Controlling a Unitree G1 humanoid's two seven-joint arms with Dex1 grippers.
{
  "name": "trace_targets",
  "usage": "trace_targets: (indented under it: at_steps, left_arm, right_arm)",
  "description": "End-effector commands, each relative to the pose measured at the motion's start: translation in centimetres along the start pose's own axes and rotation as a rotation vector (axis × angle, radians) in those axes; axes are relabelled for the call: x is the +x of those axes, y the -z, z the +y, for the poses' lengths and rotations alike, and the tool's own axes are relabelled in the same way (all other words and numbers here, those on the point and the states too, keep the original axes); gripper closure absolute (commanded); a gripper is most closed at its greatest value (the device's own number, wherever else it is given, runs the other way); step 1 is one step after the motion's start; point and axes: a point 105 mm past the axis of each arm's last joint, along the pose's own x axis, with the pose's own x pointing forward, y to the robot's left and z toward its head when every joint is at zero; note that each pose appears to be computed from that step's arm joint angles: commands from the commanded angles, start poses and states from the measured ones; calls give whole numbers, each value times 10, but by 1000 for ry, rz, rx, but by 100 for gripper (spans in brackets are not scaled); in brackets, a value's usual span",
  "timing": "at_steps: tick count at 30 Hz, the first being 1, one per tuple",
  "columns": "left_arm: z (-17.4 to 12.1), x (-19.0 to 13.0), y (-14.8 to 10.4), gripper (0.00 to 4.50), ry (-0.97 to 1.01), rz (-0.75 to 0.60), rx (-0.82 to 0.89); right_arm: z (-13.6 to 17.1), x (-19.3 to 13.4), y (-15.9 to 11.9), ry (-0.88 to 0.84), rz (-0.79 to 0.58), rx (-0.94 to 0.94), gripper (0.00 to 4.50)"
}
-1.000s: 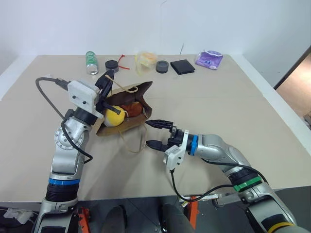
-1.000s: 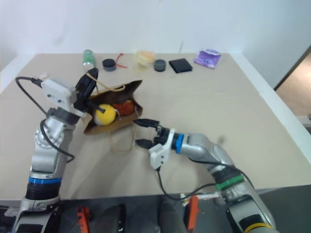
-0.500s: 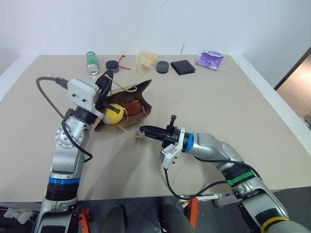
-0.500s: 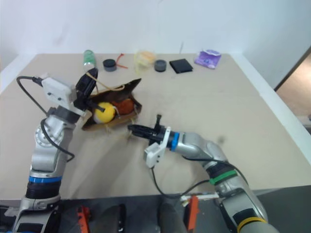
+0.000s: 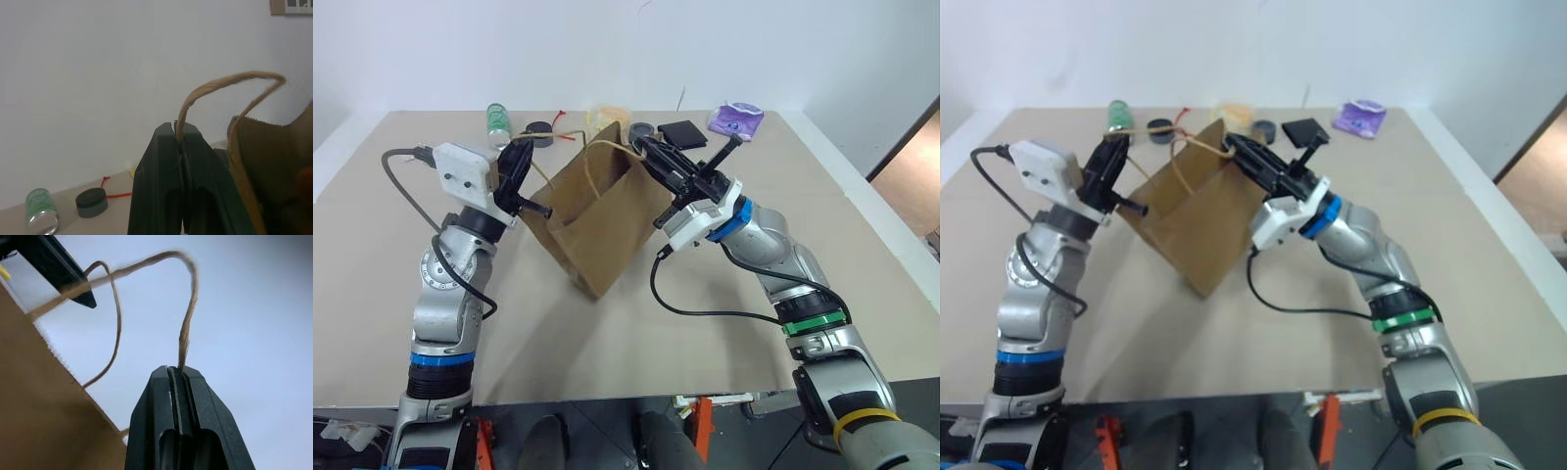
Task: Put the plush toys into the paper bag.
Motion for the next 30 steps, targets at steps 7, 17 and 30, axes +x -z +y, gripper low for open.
trace_targets:
  at_steps: [7,17,30]
  left_arm:
    - [-17,-6,1,450,81,22,-60]
    - [-22,-7,3,122,115,43,-108]
    - [-15,-31,4,4,223,175,-315]
  right_arm:
    - [32,-21,-2,-204,37,137,444]
    - [23,-17,2,-169,59,193,6]
    - [19,-54,26,-191,310,874,0]
